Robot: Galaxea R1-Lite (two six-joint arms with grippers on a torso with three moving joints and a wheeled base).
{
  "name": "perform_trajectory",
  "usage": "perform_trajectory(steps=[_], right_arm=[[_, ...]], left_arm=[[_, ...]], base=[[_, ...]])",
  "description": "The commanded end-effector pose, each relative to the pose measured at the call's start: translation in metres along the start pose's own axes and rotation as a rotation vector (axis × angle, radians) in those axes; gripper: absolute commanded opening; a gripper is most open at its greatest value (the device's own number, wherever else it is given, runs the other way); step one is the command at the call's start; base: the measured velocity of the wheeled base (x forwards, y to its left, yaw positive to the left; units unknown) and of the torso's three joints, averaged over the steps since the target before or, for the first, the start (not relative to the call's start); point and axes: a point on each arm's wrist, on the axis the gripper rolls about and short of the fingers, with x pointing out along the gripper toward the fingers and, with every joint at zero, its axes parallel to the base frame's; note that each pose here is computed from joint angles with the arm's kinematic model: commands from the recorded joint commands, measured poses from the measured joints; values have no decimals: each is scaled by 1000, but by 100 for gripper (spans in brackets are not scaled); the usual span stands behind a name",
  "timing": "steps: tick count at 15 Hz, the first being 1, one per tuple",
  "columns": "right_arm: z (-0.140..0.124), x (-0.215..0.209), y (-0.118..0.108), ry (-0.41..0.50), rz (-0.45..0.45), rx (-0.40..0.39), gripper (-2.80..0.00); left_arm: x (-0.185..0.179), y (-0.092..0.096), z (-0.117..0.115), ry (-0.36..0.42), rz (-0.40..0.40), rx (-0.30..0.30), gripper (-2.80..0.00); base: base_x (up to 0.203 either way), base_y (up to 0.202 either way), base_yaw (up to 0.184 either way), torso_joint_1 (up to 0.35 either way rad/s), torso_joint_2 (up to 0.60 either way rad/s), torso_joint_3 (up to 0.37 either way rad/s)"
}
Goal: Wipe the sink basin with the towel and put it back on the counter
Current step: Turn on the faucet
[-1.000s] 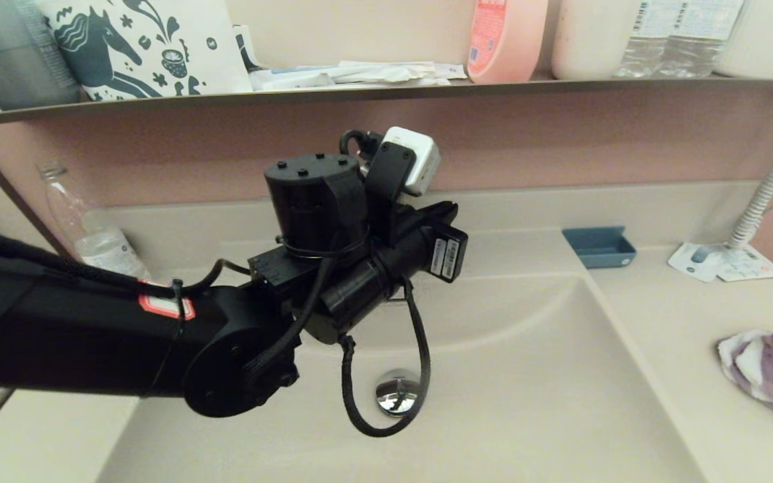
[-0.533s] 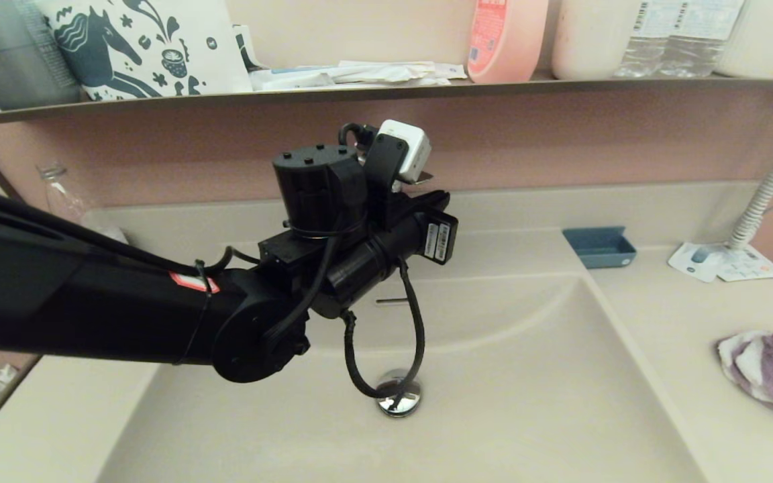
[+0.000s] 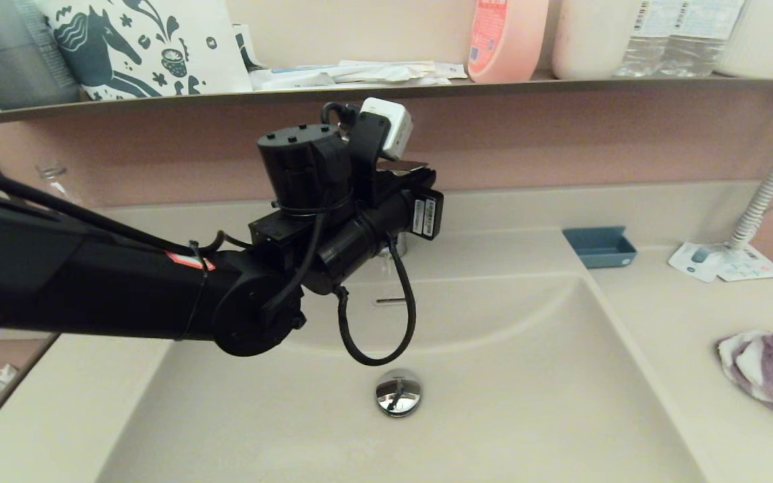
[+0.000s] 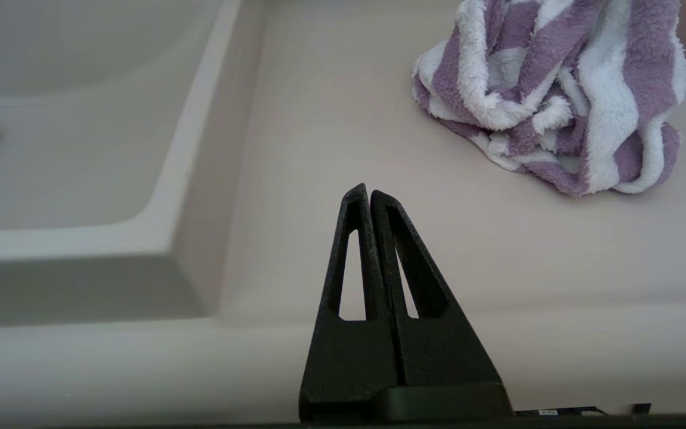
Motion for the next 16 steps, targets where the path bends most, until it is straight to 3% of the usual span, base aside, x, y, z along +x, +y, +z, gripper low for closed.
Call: perform_trajectory(steps=[1, 16], right_arm=[[0, 0, 0, 0, 0, 1, -280], [0, 0, 0, 0, 0, 0, -280]], left_arm=[[-1, 2, 4, -13, 7, 0, -280], [-8, 4, 9, -20, 9, -2, -280]], base=[[0, 0, 0, 0, 0, 0], [0, 0, 0, 0, 0, 0]])
